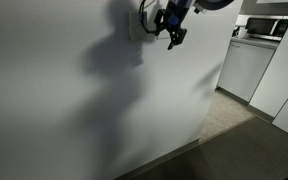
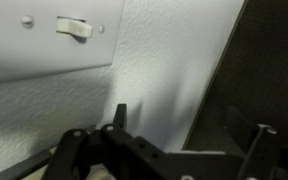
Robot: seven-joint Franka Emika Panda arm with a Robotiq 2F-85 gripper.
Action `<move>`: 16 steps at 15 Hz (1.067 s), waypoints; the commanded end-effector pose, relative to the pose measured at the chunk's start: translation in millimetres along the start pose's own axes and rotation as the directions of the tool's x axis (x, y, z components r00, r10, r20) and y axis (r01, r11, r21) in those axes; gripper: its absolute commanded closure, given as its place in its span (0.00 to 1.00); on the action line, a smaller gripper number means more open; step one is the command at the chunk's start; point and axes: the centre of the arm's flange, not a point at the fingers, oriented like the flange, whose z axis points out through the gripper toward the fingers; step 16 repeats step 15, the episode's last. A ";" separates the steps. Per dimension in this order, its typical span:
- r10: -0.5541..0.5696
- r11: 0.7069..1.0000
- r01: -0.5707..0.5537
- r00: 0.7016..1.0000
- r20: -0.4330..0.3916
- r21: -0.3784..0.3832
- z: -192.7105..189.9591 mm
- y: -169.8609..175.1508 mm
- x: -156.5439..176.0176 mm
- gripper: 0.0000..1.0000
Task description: Turn off the left light switch
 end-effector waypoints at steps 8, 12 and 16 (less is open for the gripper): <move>-0.003 0.999 0.004 0.999 0.043 -0.038 -37.4 13.8 -15.6 0.00; -0.002 0.999 0.004 0.999 0.042 -0.041 -36.8 14.4 -17.4 0.00; -0.002 0.999 0.004 0.999 0.041 -0.043 -37.0 14.0 -17.2 0.00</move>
